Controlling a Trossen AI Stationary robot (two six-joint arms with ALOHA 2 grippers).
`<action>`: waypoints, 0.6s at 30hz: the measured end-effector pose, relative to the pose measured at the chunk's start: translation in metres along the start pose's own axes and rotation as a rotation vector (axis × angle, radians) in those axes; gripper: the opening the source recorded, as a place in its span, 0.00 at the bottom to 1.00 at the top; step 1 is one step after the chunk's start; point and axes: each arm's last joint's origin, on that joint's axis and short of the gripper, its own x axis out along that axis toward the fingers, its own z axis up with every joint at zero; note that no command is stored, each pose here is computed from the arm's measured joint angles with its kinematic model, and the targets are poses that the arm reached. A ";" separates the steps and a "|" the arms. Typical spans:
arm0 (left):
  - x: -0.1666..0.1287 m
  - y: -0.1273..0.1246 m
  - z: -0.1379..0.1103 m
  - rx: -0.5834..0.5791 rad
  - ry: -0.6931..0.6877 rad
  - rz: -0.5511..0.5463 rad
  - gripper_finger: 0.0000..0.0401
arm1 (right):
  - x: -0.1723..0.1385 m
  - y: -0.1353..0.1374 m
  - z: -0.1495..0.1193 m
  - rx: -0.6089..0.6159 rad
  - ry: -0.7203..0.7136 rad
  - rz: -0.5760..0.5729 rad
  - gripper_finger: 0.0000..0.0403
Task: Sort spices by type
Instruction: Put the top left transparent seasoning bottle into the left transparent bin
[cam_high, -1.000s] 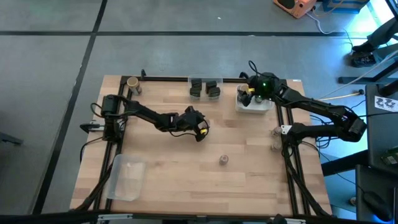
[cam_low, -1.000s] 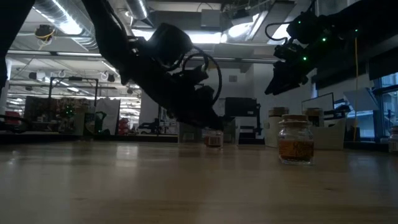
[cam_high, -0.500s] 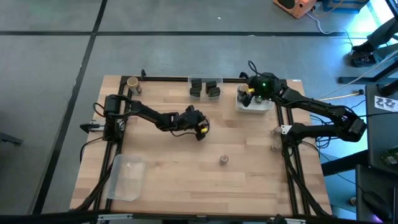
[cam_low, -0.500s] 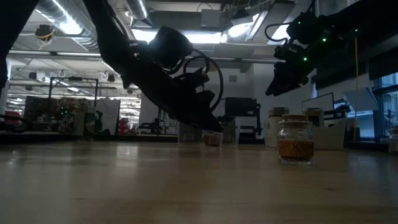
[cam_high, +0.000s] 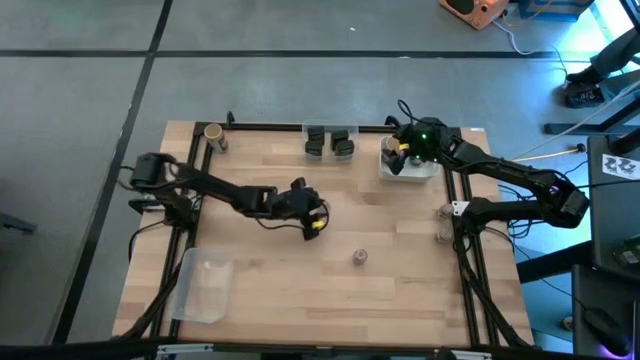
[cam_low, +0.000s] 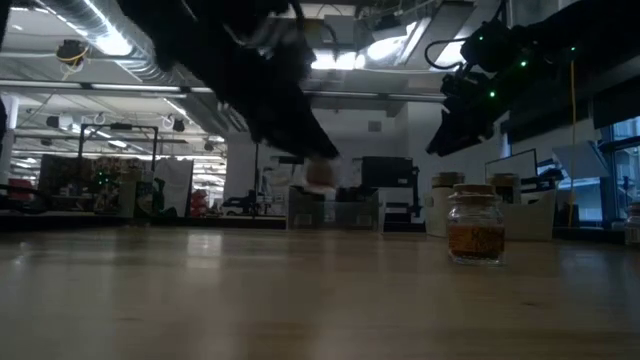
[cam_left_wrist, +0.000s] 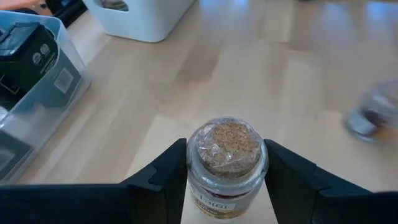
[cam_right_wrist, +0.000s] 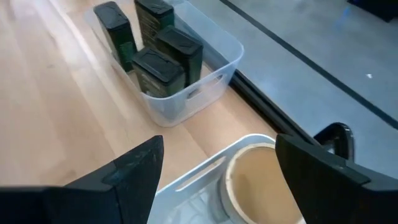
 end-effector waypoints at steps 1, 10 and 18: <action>-0.009 -0.003 0.002 0.006 0.009 -0.009 0.40 | 0.000 0.000 0.000 0.001 -0.001 0.005 0.76; -0.085 -0.018 0.015 -0.033 0.018 -0.070 0.40 | 0.000 0.003 0.001 0.048 -0.008 0.089 0.76; -0.140 -0.028 0.006 -0.142 0.091 -0.130 0.41 | -0.001 0.025 0.006 0.011 -0.050 0.181 0.76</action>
